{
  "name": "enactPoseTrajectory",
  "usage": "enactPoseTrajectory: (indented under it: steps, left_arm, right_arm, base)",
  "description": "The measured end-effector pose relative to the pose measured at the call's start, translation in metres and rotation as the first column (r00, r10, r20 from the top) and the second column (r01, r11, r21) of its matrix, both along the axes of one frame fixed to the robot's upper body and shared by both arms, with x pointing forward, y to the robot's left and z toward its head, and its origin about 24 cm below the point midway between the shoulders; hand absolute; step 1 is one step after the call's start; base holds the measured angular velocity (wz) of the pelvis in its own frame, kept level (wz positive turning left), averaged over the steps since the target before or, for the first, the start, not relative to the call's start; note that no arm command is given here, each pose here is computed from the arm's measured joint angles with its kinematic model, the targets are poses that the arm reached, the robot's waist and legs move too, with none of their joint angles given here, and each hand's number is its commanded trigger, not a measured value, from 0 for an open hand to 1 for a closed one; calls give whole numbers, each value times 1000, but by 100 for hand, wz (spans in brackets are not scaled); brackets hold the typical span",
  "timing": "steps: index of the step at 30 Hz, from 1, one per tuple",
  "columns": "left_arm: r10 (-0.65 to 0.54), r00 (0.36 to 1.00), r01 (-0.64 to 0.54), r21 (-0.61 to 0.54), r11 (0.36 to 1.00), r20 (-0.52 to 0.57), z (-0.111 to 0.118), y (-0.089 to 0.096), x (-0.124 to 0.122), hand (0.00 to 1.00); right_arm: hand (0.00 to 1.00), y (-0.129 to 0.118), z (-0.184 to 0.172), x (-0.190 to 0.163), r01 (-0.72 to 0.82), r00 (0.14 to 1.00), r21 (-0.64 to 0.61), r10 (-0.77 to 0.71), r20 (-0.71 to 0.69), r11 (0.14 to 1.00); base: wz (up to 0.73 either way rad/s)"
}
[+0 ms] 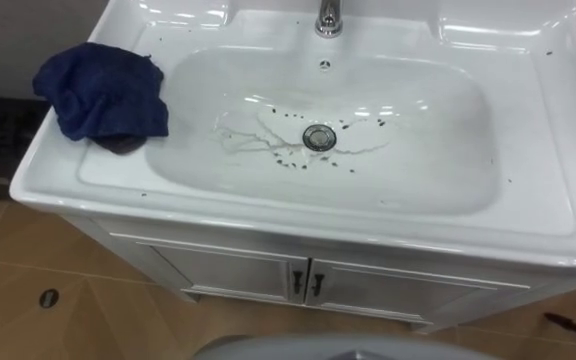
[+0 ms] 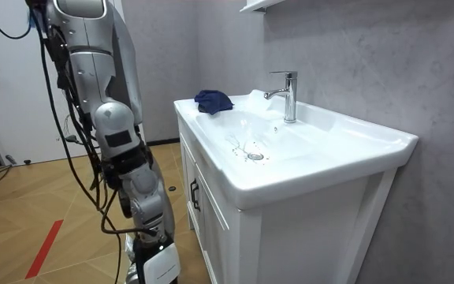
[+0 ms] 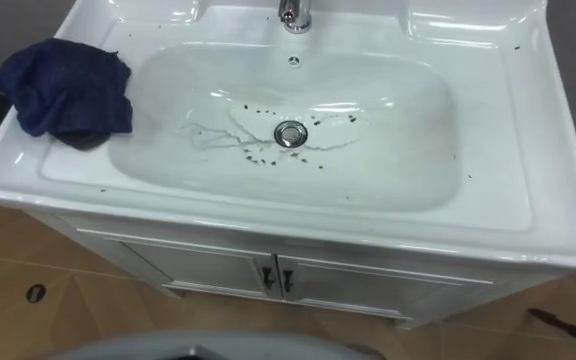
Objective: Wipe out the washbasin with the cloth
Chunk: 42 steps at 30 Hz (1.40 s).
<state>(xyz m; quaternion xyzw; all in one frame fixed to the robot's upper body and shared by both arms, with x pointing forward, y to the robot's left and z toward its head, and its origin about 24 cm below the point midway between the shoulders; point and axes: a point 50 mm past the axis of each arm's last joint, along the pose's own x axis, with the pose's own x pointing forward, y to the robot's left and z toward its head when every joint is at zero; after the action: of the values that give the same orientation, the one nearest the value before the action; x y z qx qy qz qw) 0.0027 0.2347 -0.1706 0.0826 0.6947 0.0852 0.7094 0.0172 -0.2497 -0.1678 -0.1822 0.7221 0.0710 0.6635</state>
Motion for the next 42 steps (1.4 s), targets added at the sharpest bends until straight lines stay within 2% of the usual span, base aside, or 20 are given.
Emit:
enactPoseTrajectory:
  steps: [1,5,8,10,17,20,23,25,26,28,30,32,36,37,39,40,42]
  left_arm:
    - [57,998,-57,11,998,-5,0,1,-8,0]
    - [225,974,-226,53,973,25,2,8,-13,0]
    - [374,924,-381,101,919,82,5,18,-15,0]
    - [460,873,-482,151,863,162,11,32,-12,0]
    - [499,787,-612,361,704,363,33,75,-5,0]
    - [451,752,-647,412,641,480,49,90,9,0]
    - [373,693,-696,437,570,617,71,106,34,0]
    - [261,635,-726,445,525,727,97,120,57,0]
    - [231,623,-731,450,512,747,103,124,61,0]
    - [84,582,-739,483,470,809,132,133,82,0]
    - [-34,535,-749,493,443,844,155,134,97,0]
    - [-158,491,-755,508,415,857,177,133,113,0]
    - [-401,328,-804,476,356,855,233,125,138,0]
    - [-429,309,-809,471,351,849,240,124,142,0]
    - [-516,202,-836,421,351,832,268,115,155,0]
    - [-561,169,-841,415,346,810,279,112,160,0]
    - [-610,149,-841,424,336,778,288,109,163,0]
  right_arm:
    - [0,0,0,0,1,1000,0,-1,2,1000]
    - [0,-4,1,3,45,999,-10,-45,23,999]
    - [0,-7,2,4,62,997,-28,-61,36,998]
    - [0,-10,3,2,112,992,-40,-109,58,993]
    - [0,-28,9,6,157,981,-95,-144,131,983]
    - [0,-33,10,2,183,975,-130,-163,149,975]
    - [0,-35,10,1,193,971,-145,-168,172,970]
    - [0,-35,11,-2,192,972,-148,-167,167,970]
    - [0,-35,10,-2,192,972,-147,-167,168,970]
    - [0,-35,11,-4,179,972,-145,-152,178,973]
    - [0,-35,11,-5,175,973,-153,-147,180,973]
    - [0,-35,11,-8,174,974,-159,-146,175,972]
    - [0,-35,11,-16,176,975,-160,-150,164,971]
    - [0,-36,11,-15,176,975,-159,-149,167,971]
    - [0,-35,10,-16,176,975,-152,-150,164,973]
    - [0,-34,10,-17,178,975,-144,-155,159,973]
    - [0,-33,10,-16,180,975,-131,-158,158,975]
  base:
    - [3]
    - [3]
    - [10]
    - [13]
    - [10]
    - [20]
    - [6]
    - [10]
    - [-4]
    - [-5]
    - [0]
    - [0]
    - [-2]
    - [-8]
    - [-2]
    - [0]
    - [-5]
